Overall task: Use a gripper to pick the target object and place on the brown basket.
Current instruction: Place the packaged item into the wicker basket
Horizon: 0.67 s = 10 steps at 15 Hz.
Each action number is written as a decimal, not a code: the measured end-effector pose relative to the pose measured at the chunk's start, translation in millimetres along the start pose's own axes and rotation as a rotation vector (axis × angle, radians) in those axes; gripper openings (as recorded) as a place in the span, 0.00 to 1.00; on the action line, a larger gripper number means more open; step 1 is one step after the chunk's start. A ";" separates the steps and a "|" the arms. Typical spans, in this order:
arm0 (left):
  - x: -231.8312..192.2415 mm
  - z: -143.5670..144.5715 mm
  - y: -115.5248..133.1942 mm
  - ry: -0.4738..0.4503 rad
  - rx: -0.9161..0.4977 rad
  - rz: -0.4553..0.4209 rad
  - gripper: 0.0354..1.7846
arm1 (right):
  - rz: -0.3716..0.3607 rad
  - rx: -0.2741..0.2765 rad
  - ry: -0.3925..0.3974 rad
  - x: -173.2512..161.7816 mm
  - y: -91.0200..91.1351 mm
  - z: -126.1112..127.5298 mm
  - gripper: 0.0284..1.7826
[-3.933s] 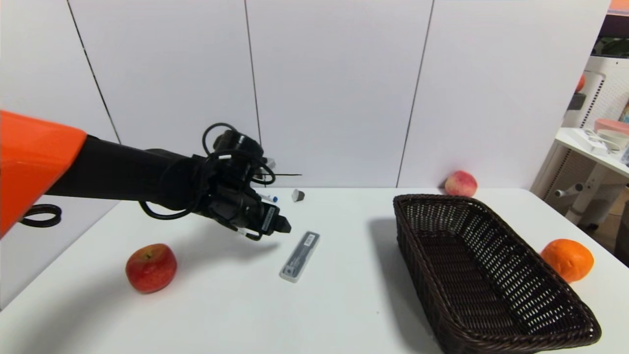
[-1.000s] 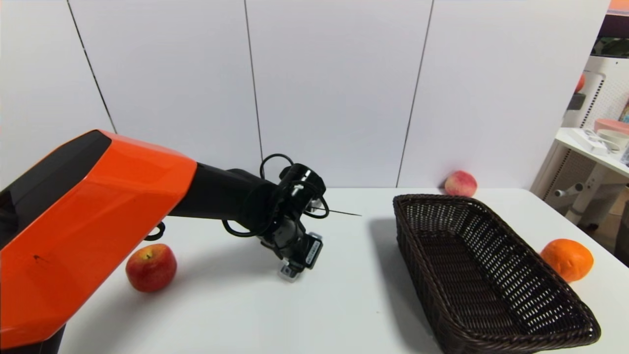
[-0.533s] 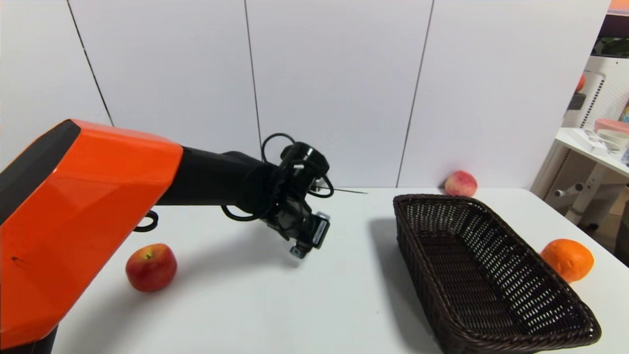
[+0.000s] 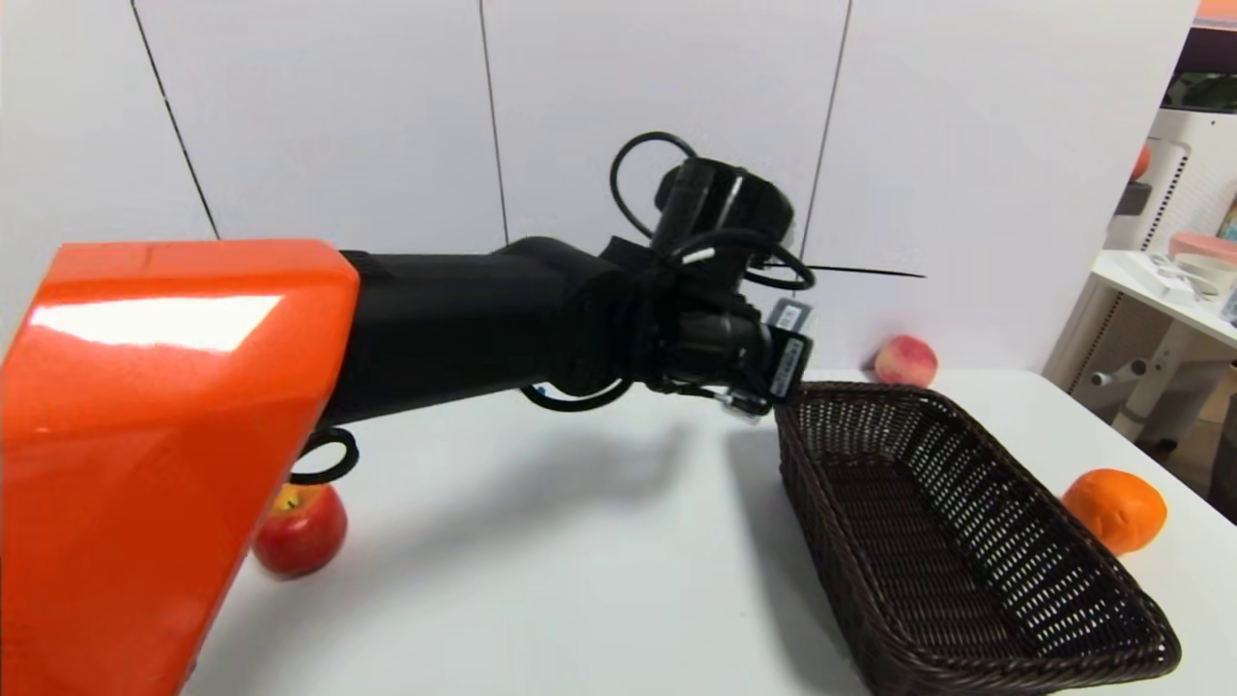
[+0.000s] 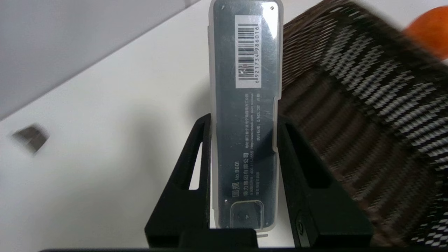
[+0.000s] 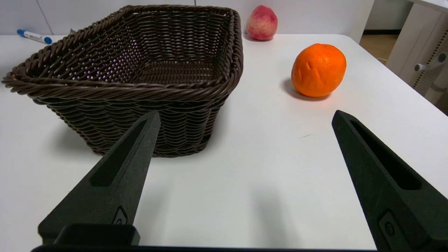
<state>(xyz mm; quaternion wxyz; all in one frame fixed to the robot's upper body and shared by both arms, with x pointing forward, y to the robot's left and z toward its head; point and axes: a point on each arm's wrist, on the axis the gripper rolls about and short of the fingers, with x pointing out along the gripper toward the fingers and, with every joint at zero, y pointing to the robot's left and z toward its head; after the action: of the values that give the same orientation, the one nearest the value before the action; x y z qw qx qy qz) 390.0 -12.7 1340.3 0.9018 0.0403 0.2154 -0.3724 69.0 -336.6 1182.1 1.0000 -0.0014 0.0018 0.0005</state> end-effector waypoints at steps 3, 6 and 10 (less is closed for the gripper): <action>5.1 -3.3 -37.2 -0.050 0.028 -0.078 0.33 | 0.000 0.000 0.000 0.0 0.0 0.0 0.95; 10.5 -10.2 -61.4 -0.068 0.045 -0.127 0.33 | 0.000 0.000 0.000 0.0 0.0 0.0 0.95; 15.9 -16.5 -74.0 -0.072 0.056 -0.150 0.55 | 0.000 0.000 0.001 0.0 0.0 -0.2 0.95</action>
<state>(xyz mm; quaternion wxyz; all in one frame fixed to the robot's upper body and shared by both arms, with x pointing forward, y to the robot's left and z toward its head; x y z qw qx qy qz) 343.1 -72.4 1325.2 0.8770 0.0357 0.1750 -0.4461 69.0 -336.6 1182.0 1.0000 -0.0014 0.0022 0.0005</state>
